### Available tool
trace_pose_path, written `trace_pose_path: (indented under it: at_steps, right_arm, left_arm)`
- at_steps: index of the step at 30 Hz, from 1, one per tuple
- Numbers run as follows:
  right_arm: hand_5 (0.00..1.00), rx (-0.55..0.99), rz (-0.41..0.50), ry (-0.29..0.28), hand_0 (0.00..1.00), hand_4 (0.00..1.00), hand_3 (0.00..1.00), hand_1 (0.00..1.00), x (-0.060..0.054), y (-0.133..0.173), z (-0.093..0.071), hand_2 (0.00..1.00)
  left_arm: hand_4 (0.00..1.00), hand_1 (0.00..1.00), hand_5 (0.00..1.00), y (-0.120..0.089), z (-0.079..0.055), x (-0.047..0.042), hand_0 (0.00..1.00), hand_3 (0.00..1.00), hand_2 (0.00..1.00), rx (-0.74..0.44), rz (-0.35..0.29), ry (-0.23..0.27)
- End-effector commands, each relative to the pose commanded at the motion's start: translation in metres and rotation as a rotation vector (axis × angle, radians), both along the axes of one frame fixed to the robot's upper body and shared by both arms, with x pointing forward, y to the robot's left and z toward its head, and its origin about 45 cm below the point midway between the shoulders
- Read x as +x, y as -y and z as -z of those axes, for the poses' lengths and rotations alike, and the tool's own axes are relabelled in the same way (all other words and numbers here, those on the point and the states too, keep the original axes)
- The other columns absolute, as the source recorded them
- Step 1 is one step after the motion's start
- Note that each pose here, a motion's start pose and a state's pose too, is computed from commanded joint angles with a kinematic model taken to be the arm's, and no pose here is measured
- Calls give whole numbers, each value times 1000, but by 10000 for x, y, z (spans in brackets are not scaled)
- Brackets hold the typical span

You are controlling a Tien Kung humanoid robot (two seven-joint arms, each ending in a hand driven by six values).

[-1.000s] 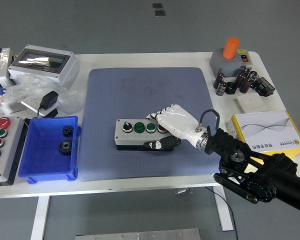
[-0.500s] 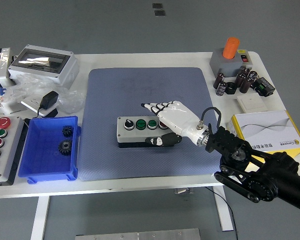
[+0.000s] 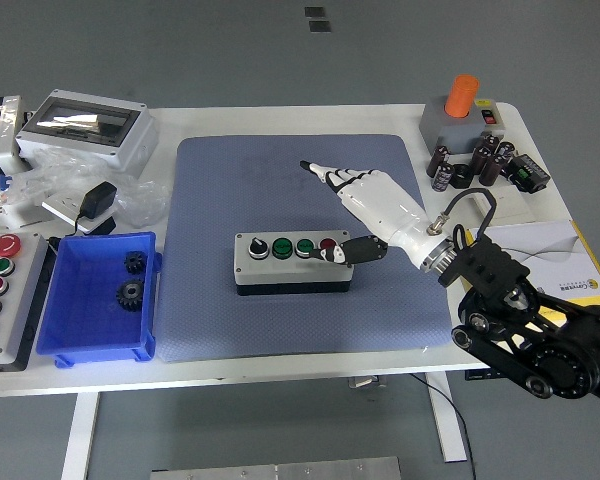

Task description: Pick up the button,place it on the desk,press the button,press the button

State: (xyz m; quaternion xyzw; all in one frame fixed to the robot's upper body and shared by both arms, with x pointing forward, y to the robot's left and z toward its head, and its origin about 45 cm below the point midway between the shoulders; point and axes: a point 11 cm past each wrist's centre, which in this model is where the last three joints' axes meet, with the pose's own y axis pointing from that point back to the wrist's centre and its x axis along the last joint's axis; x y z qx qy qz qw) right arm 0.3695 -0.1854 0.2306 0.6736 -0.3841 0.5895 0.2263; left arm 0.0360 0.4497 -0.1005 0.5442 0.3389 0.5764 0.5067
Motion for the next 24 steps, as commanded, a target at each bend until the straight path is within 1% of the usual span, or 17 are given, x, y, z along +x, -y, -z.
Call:
trace_pose_path:
  at_steps: [2, 3, 4, 7, 9, 10, 12, 15, 16, 21, 22, 24]
  right_arm:
    - [453, 0, -9, 38, 577, 998, 998, 815, -12, 30, -144, 998]
    - [453, -5, -19, 44, 577, 998, 998, 815, -26, 34, -201, 998]
    - [268, -11, -30, 44, 401, 717, 998, 626, -41, 28, -239, 662]
    - [268, -41, -77, 23, 401, 717, 998, 626, -108, -34, -300, 662]
    - [268, -77, -93, -1, 401, 717, 998, 626, -134, -66, -264, 662]
    - [2, -101, -97, -13, 205, 237, 715, 261, -143, -79, -228, 263]
    - [2, -148, -103, -36, 205, 237, 715, 261, -159, -103, -153, 263]
    - [2, -191, -111, -49, 205, 237, 715, 261, -175, -141, -87, 263]
    - [2, -200, -113, -50, 156, 194, 651, 176, -178, -152, -74, 171]
    - [2, -243, -120, -52, 156, 194, 651, 176, -177, -210, -6, 171]
    - [2, -252, -122, -55, 143, 229, 656, 143, -178, -227, 18, 142]
    - [2, -264, -124, -61, 143, 229, 656, 143, -180, -248, 58, 142]
  left_arm:
    - [871, 737, 312, -3, -1, -2, 732, 692, 656, 1, -1, 1]
    - [871, 737, 312, -2, -1, -1, 732, 692, 656, 1, -1, 1]
    - [869, 737, 314, -1, -1, 0, 732, 689, 656, 1, -1, 2]
    - [869, 737, 314, 4, 0, 10, 732, 689, 656, 0, 0, 5]
    - [869, 737, 314, 5, 0, 13, 732, 689, 656, 0, 0, 5]
    - [875, 737, 329, 4, 0, 13, 732, 692, 655, 0, -1, 6]
    - [875, 737, 329, 1, -1, 13, 732, 692, 655, 1, -2, 6]
    - [875, 737, 329, -4, -3, 8, 732, 692, 655, 2, -3, 5]
    - [872, 738, 323, -6, -3, 7, 733, 690, 655, 2, -3, 5]
    - [872, 738, 323, -16, -8, 11, 733, 690, 655, 4, -4, 7]
    - [892, 738, 337, -18, -9, 13, 733, 697, 655, 5, -3, 8]
    - [892, 738, 337, -19, -10, 16, 733, 697, 655, 5, -3, 9]
